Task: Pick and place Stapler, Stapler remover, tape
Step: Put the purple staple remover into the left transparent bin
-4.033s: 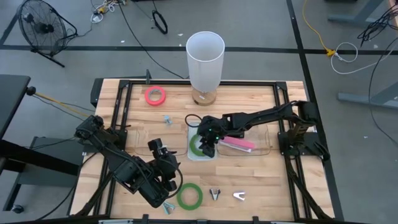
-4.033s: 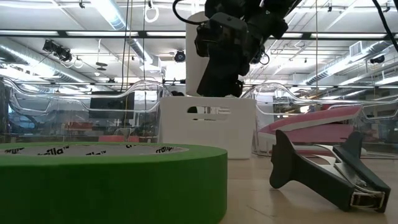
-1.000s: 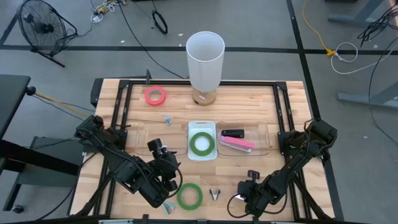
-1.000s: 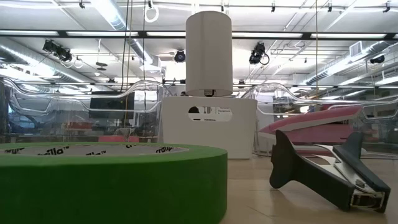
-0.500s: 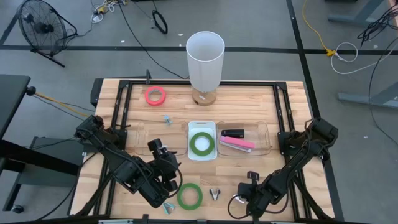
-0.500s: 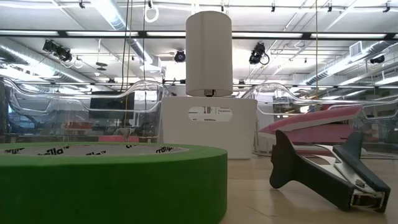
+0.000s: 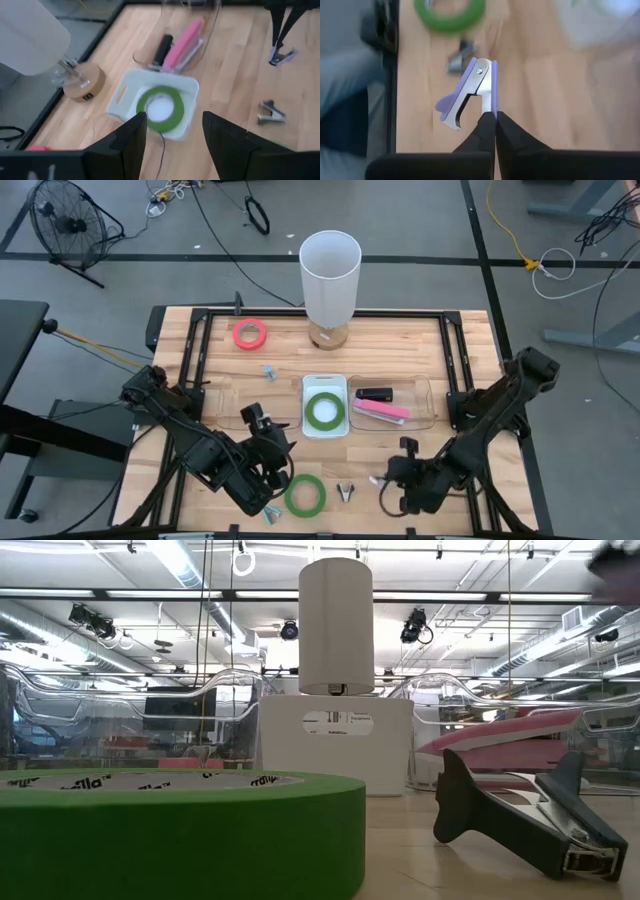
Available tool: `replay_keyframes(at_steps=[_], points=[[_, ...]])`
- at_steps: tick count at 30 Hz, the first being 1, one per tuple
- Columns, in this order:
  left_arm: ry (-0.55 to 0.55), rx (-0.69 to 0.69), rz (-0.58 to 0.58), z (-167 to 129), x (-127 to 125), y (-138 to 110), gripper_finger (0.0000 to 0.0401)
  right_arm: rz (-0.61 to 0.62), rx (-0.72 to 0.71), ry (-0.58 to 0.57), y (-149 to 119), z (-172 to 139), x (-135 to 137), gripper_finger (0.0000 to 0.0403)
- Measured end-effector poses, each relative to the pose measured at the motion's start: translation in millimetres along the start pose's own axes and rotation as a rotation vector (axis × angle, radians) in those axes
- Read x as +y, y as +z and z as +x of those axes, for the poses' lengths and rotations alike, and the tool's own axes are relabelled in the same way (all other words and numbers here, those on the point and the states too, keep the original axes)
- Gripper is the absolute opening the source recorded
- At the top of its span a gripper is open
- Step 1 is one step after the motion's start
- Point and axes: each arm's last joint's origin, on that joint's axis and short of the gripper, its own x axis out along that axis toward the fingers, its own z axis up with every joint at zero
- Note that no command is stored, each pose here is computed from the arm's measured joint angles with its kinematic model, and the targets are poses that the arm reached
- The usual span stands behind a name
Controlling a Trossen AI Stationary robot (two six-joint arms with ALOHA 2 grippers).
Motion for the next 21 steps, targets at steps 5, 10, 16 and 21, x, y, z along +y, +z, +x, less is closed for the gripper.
replay_keyframes(at_steps=[5, 10, 16, 21], points=[[0.05, -0.099, 0.003, 1.2, -0.7, 6.3, 0.0197, -0.009, -0.206, 0.003, 17.2, -34.6, -9.4, 0.0], [-0.009, -0.178, 0.039, 9.3, -13.1, 17.6, 0.0197, -0.043, -0.413, 0.025, 34.0, -63.8, -14.1, 0.0], [-0.153, -0.264, 0.087, 30.9, -29.6, 29.6, 0.0197, -0.144, -0.641, 0.077, 54.1, -84.4, -6.1, 0.0], [-0.206, -0.355, 0.068, 39.9, -32.4, 42.2, 0.0197, -0.228, -0.736, 0.071, 62.1, -89.6, -0.7, 0.0]])
